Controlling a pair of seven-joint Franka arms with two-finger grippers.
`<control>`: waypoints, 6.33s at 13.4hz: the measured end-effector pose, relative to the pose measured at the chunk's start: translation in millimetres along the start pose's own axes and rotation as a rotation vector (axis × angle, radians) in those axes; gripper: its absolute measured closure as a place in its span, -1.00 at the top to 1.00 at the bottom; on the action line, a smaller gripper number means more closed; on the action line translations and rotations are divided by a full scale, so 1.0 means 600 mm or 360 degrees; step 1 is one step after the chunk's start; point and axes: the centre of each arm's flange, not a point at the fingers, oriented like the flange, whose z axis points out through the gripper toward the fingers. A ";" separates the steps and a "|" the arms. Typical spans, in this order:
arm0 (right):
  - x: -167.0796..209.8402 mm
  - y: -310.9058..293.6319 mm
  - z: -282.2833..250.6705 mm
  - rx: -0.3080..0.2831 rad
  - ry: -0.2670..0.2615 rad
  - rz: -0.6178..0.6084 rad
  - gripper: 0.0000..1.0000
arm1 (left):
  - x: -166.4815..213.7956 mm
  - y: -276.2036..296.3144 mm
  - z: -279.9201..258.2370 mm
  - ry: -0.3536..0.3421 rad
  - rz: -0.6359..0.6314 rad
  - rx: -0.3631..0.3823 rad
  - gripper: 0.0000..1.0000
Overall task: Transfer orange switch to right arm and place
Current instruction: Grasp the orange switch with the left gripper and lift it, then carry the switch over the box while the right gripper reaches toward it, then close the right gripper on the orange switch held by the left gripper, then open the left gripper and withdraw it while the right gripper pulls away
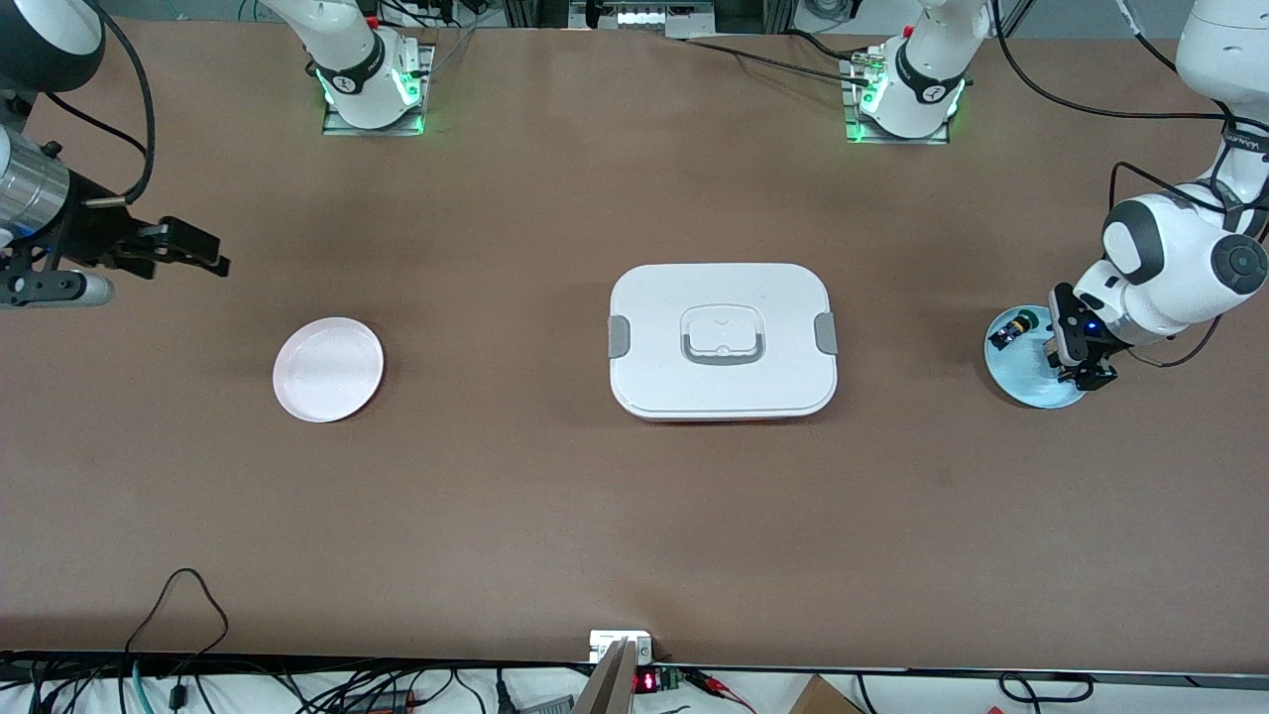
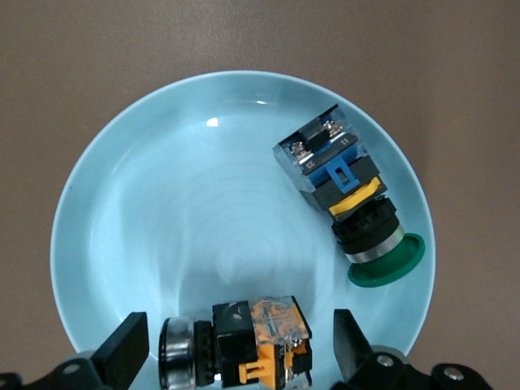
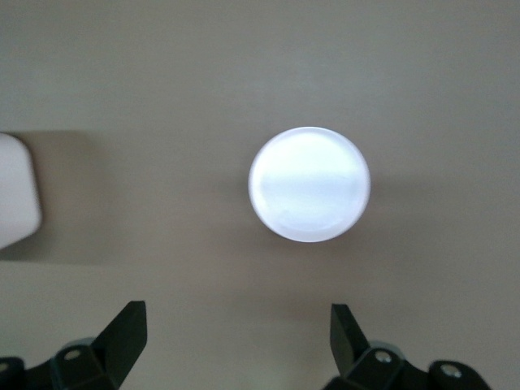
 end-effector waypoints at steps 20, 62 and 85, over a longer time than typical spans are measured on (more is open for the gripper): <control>0.112 -0.189 0.224 0.1918 -0.0162 -0.0043 1.00 | 0.092 -0.069 -0.059 0.0369 -0.0161 -0.0038 0.48; 0.072 -0.434 0.331 0.2244 -0.0537 0.0302 0.82 | 1.000 -0.025 -0.371 0.2528 -0.0678 -0.0505 0.48; 0.078 -0.407 0.337 0.2194 -0.0414 0.0166 -0.22 | 0.691 -0.192 -0.427 0.2472 -0.0861 -0.0012 1.00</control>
